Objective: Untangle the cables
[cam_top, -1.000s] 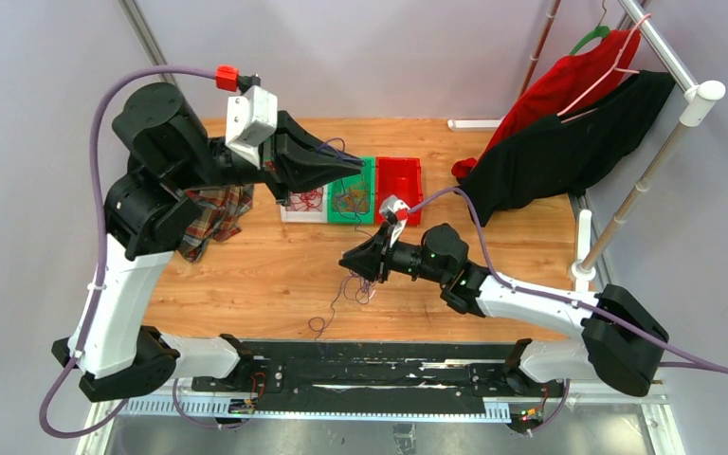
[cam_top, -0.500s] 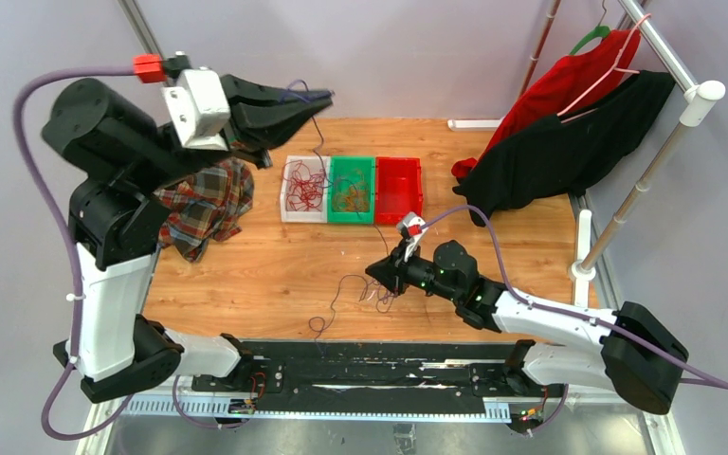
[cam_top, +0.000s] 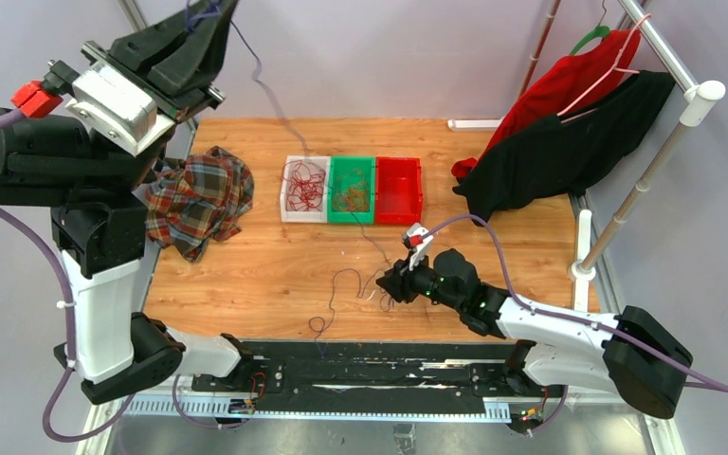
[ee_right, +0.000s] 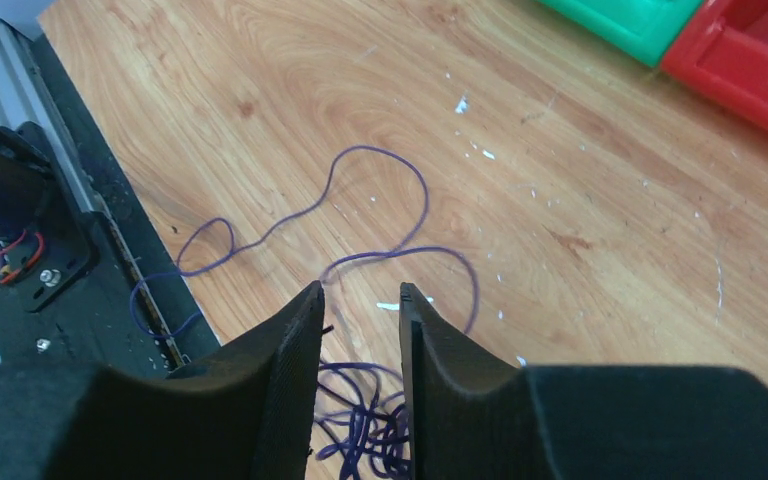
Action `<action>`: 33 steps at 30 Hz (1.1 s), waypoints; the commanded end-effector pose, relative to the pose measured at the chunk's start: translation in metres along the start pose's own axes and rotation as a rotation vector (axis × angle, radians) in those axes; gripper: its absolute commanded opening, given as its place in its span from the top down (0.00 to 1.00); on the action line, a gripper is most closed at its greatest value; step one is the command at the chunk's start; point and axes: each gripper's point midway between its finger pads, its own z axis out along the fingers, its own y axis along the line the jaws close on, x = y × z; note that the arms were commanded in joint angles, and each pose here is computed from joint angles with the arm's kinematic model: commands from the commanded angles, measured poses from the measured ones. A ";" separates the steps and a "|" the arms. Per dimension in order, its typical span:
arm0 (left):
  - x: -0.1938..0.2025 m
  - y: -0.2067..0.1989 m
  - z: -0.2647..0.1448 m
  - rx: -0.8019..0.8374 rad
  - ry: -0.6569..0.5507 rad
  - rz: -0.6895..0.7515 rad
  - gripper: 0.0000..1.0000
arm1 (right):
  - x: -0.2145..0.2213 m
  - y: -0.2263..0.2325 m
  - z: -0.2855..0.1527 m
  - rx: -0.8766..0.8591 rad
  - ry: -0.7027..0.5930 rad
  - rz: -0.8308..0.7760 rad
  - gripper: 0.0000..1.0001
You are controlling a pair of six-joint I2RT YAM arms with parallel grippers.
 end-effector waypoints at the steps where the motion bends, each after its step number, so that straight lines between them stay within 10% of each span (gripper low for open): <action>1: -0.029 0.054 0.000 -0.230 -0.077 0.188 0.99 | 0.021 -0.019 -0.002 0.070 0.051 -0.003 0.65; 15: 0.009 0.036 0.004 -0.170 0.031 0.195 0.99 | 0.009 -0.024 -0.002 0.111 0.034 -0.013 0.63; 21: 0.089 -0.057 -0.012 0.154 0.228 -0.017 0.99 | -0.050 -0.031 -0.008 0.181 -0.079 -0.041 0.42; 33: 0.220 -0.174 -0.013 0.416 0.415 -0.277 1.00 | -0.109 -0.099 -0.010 0.428 -0.223 0.033 0.47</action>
